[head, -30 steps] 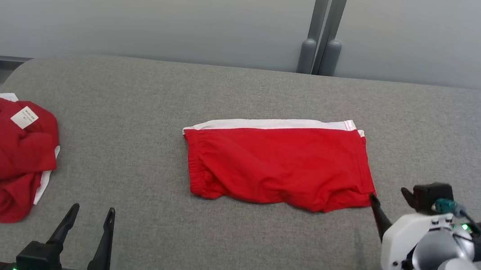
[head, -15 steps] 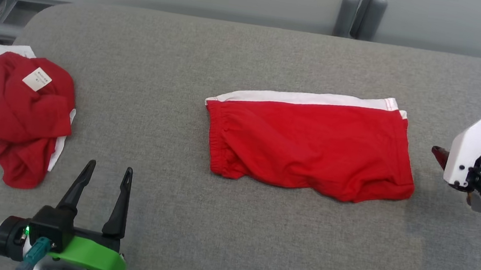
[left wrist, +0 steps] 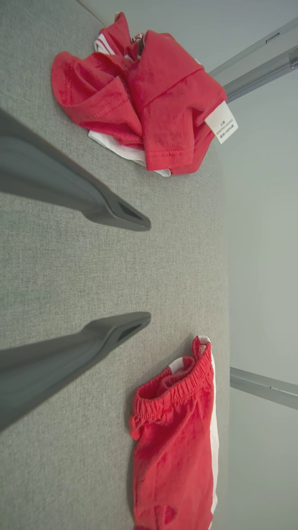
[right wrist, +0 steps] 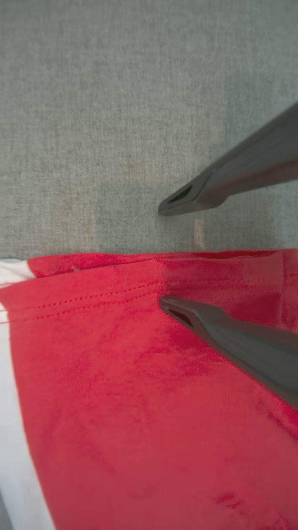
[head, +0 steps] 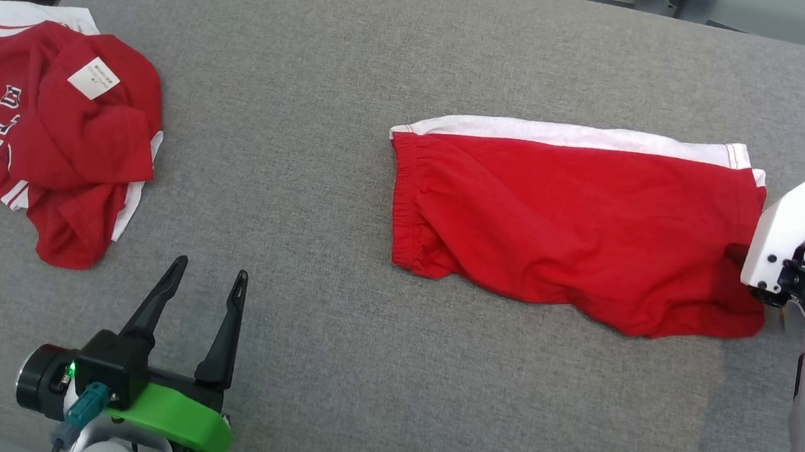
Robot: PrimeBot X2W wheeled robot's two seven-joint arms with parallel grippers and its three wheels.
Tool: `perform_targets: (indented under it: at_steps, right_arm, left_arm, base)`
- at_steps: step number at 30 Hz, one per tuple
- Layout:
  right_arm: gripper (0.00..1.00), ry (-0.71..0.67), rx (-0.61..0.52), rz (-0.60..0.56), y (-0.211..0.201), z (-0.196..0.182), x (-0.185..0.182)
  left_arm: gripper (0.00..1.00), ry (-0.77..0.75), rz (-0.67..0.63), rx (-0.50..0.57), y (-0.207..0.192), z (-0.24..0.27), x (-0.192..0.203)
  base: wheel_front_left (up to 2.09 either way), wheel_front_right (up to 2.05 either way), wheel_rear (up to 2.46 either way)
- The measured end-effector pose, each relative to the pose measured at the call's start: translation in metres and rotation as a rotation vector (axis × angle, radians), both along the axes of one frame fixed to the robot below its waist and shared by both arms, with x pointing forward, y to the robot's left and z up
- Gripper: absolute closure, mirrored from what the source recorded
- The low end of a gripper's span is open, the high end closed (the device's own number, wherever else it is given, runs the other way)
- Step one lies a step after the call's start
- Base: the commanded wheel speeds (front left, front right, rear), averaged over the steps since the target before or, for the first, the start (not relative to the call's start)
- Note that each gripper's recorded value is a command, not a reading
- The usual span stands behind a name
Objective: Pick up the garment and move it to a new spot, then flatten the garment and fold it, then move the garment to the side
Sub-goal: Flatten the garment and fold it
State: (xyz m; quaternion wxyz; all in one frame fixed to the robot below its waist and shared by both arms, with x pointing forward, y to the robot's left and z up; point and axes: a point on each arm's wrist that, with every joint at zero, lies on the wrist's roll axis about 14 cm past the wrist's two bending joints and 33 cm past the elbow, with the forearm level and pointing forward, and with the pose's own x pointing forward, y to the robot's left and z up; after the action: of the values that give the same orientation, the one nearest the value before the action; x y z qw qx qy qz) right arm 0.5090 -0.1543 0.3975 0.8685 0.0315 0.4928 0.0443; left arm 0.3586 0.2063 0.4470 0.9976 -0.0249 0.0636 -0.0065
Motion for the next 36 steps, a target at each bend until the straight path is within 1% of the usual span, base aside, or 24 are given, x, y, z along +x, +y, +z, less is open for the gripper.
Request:
perform_targets:
  at_steps: [7,13,14,15,16,17,22,26,30,36]
  right_arm:
    - [0.00,0.031,0.006,0.001,0.010,-0.012,0.005]
    - [0.00,0.045,0.040,-0.009,0.020,-0.018,0.009]
    - [0.09,0.047,0.044,-0.009,0.021,-0.019,0.010]
    - [0.50,0.046,0.048,-0.008,0.023,-0.019,0.011]
    - [0.71,0.044,0.050,-0.008,0.024,-0.020,0.011]
    - [0.99,0.044,0.047,-0.008,0.024,-0.020,0.012]
    - [1.00,0.023,0.028,-0.009,0.024,-0.019,0.014]
    - [1.00,-0.002,-0.017,-0.021,0.010,-0.014,0.017]
    - [1.00,-0.030,-0.070,-0.043,-0.010,-0.005,0.020]
    - [1.00,-0.085,-0.133,-0.019,-0.017,0.014,0.023]
  left_arm:
    - [0.00,0.026,-0.005,-0.011,-0.002,-0.008,-0.001]
    - [0.00,0.039,-0.008,-0.013,-0.002,-0.012,-0.001]
    - [0.00,0.041,-0.007,-0.013,-0.002,-0.013,-0.001]
    - [0.00,0.043,-0.006,-0.012,-0.002,-0.013,-0.001]
    - [0.00,0.043,-0.005,-0.011,-0.002,-0.014,-0.001]
    - [0.00,0.044,-0.006,-0.010,-0.001,-0.014,-0.001]
    - [0.00,0.041,-0.004,-0.013,-0.001,-0.013,0.000]
    - [0.00,0.034,-0.002,-0.013,-0.001,-0.011,0.000]
    - [0.00,0.024,-0.003,-0.017,-0.002,-0.009,0.000]
    - [0.00,0.003,-0.001,-0.028,-0.004,-0.002,-0.002]
  base:
    - [0.00,0.00,0.00]
    - [0.00,0.00,0.00]
    - [0.00,0.00,0.00]
    - [0.00,0.00,0.00]
    - [0.00,0.00,0.00]
    - [0.00,0.00,0.00]
    - [0.00,0.00,0.00]
    - [0.00,0.00,0.00]
    - [0.00,0.00,0.00]
    - [0.00,0.00,0.00]
